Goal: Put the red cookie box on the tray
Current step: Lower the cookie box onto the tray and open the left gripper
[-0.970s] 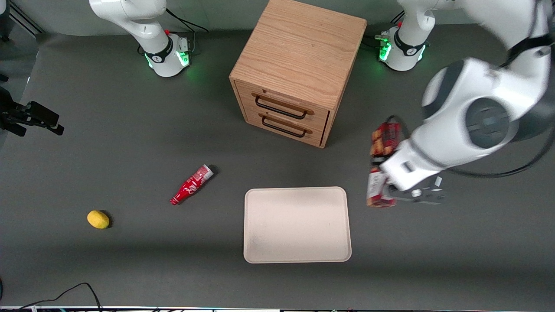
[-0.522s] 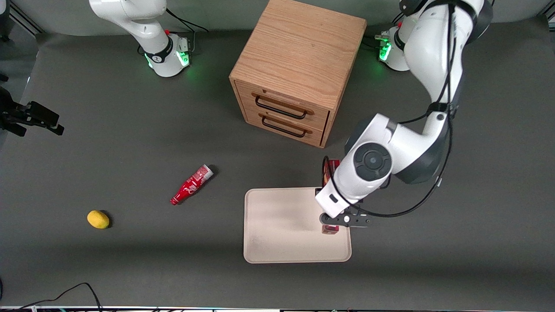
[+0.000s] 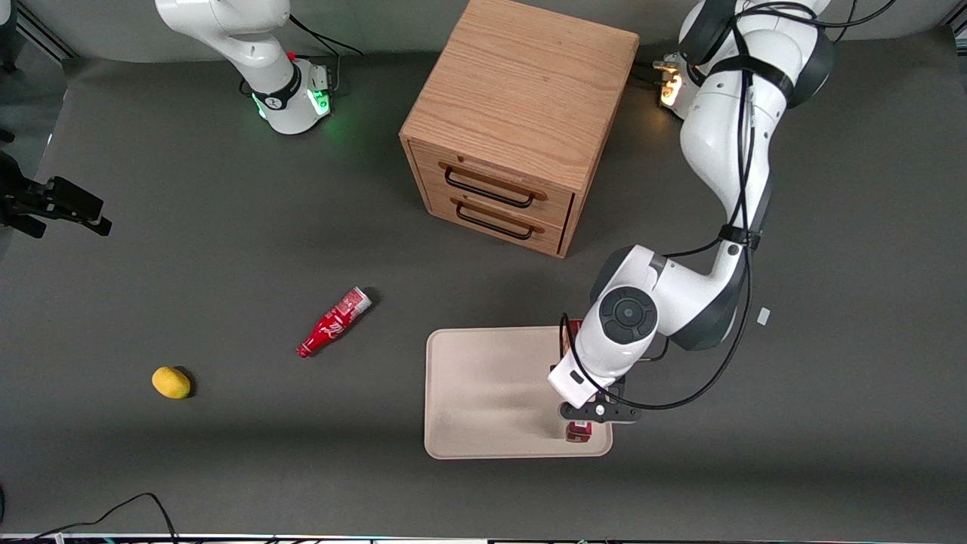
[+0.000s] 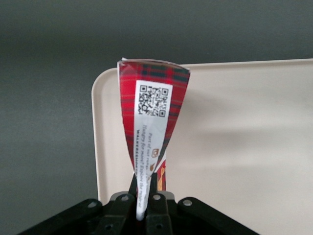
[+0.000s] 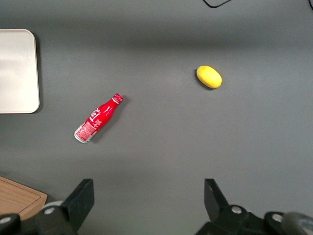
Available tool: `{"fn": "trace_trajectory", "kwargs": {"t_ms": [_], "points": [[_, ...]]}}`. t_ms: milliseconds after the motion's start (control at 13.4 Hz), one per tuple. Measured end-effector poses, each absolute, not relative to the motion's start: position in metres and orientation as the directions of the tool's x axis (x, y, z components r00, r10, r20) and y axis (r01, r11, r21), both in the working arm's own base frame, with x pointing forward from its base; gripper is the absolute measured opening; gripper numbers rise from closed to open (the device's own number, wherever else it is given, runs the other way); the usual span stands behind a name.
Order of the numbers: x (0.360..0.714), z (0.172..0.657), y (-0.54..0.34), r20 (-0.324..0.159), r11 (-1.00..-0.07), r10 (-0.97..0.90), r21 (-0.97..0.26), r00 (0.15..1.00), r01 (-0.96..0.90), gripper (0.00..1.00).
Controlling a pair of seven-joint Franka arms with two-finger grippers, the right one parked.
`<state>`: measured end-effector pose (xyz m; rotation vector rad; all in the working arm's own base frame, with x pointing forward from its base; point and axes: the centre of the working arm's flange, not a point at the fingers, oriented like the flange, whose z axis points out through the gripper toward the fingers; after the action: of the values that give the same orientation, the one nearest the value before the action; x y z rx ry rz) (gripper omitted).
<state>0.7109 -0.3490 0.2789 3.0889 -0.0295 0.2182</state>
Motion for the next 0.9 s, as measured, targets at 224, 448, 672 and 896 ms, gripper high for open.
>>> {"fn": "trace_trajectory", "kwargs": {"t_ms": [224, 448, 672, 896], "points": [[0.717, 0.257, -0.341, 0.153, -0.999, -0.008, 0.037, 0.988, -0.014, 0.07], [0.718, 0.25, -0.341, 0.161, -0.999, -0.006, 0.04, 0.987, -0.013, 0.07], [0.72, 0.249, -0.34, 0.17, -0.999, -0.005, 0.041, 0.986, -0.013, 0.14], [0.72, 0.247, -0.339, 0.175, -0.999, -0.005, 0.043, 0.985, -0.012, 0.48]]}}
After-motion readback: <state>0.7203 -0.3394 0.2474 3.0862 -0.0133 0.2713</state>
